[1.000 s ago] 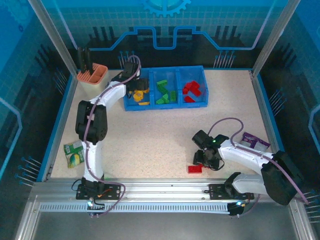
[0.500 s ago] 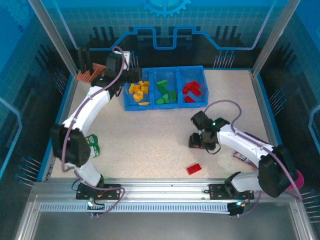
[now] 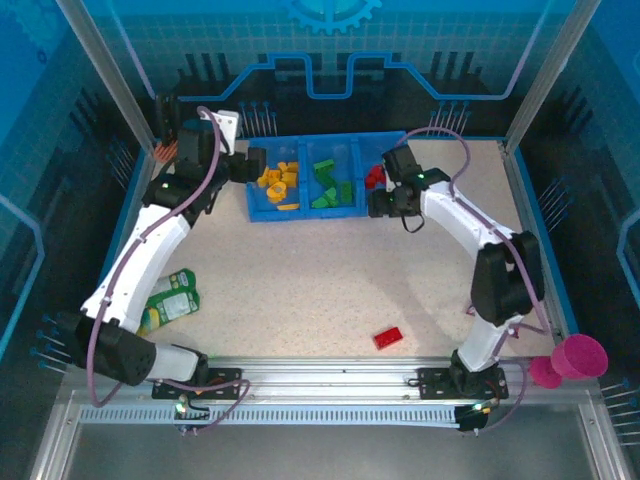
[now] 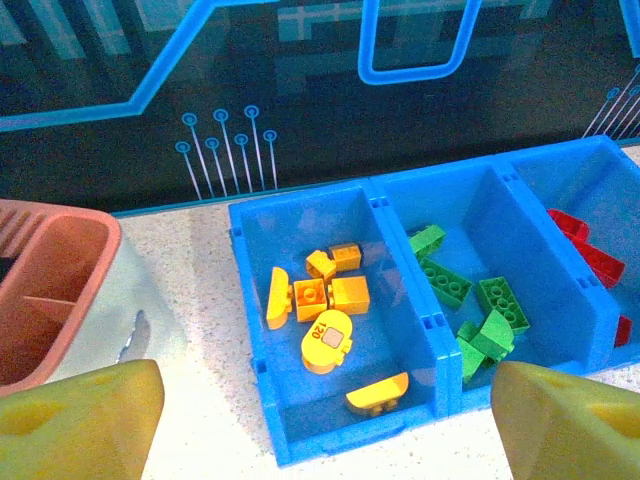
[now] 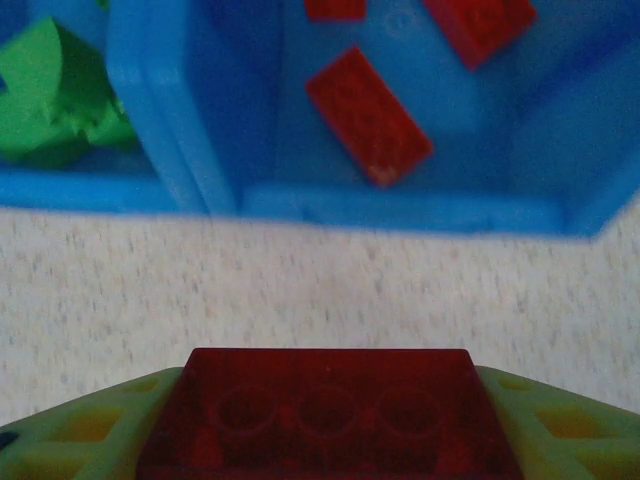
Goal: Sort the legos into containers by color
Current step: Place the lego in the container.
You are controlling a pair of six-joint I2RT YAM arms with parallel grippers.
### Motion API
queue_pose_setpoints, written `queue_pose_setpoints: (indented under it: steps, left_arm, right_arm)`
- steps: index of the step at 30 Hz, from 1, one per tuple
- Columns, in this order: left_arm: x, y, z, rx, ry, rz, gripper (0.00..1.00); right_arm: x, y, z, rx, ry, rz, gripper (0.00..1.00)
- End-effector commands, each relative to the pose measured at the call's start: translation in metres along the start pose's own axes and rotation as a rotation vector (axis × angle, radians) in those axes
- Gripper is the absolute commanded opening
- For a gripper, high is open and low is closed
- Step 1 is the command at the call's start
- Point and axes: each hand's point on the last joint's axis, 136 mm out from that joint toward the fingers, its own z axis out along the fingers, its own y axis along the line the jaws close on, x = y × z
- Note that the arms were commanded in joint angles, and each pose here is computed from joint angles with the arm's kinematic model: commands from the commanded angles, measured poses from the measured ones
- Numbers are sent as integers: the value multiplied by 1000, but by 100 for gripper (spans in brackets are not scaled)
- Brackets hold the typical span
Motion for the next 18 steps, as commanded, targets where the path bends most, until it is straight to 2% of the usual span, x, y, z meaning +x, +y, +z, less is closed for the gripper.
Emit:
queue_pose_setpoints:
  steps: [1,10,18]
  left_arm:
    - [2,8,-17,-35,5,39,86]
    - [7,12,-25,-50,33,65,88]
    - [4,12,-28,-49,31,57,89]
  right_arm:
    - [-38,2,11,-7,-75,-12,41]
    - [-75,-26,63,77,-79,34,42]
    - [-93,-28,98,49,-59,50,45]
